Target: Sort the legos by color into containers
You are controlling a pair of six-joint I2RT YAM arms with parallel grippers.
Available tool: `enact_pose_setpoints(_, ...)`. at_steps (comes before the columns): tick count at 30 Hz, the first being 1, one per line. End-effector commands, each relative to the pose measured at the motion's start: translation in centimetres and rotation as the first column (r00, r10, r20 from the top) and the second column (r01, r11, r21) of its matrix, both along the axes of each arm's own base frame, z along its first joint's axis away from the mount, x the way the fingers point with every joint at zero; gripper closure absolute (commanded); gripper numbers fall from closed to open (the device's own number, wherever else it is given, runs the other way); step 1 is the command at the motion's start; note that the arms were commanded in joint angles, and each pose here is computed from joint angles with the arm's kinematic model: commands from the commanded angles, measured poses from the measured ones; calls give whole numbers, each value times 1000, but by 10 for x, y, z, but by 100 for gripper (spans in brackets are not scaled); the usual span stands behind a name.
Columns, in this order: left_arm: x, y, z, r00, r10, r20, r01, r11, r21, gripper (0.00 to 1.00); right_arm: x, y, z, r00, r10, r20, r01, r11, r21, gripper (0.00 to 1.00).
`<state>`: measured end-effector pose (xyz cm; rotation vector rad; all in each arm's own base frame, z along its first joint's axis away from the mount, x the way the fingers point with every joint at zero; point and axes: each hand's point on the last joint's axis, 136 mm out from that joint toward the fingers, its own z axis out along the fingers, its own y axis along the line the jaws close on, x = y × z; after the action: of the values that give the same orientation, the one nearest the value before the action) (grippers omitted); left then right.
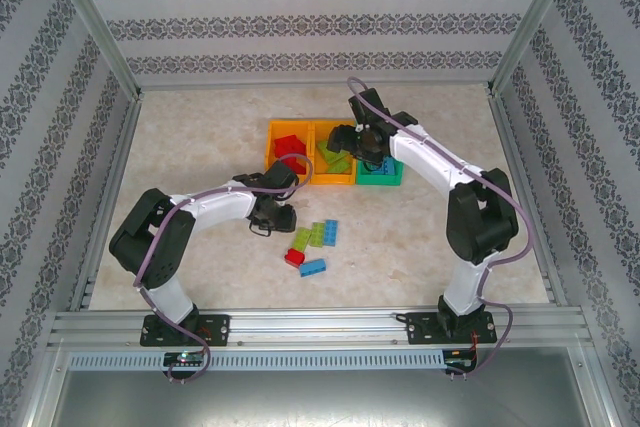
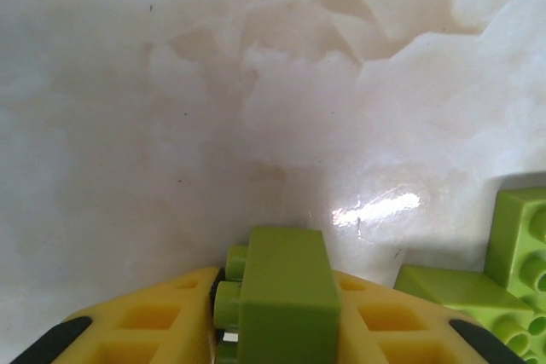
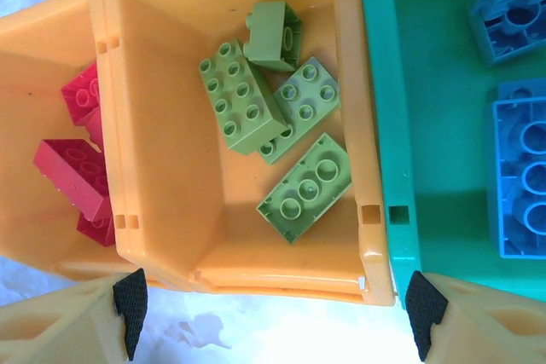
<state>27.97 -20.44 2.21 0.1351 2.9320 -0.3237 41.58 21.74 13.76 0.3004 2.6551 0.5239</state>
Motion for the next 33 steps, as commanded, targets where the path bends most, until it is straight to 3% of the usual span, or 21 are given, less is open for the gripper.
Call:
enact_pose_setpoints(1, 13, -5, 16, 999, 17, 41, -16, 1000, -23, 67, 0, -10, 20, 998, -18, 65, 18, 1000, 1, 18)
enact_pose_setpoints(7, 34, -25, 52, 993, -3, 117, 15, 995, -97, 68, -13, -45, 21, 994, -69, 85, 71, 997, -22, 18)
enact_pose_setpoints(16, 91, -77, 111, 966, -51, 254, 110, 969, -222, 68, -73, -78, -12, 992, -110, 61, 114, 991, -65, 17)
enact_pose_setpoints(22, 132, -106, 119, 962, -62, 267, 127, 964, -235, 68, -118, -78, -43, 994, -86, 67, 94, 987, -128, 18)
enact_pose_setpoints(26, 156, -115, 111, 968, -41, 249, 99, 969, -228, 68, -139, -77, -57, 995, -90, 47, 95, 990, -103, 18)
enact_pose_setpoints(30, 171, -113, 102, 977, 14, 214, 37, 971, -235, 62, -151, -76, -56, 994, -83, 69, 89, 992, -91, 18)
enact_pose_setpoints(33, 177, -111, 103, 975, 40, 220, 13, 972, -234, 49, -158, -70, -54, 994, -63, 91, 70, 994, -85, 18)
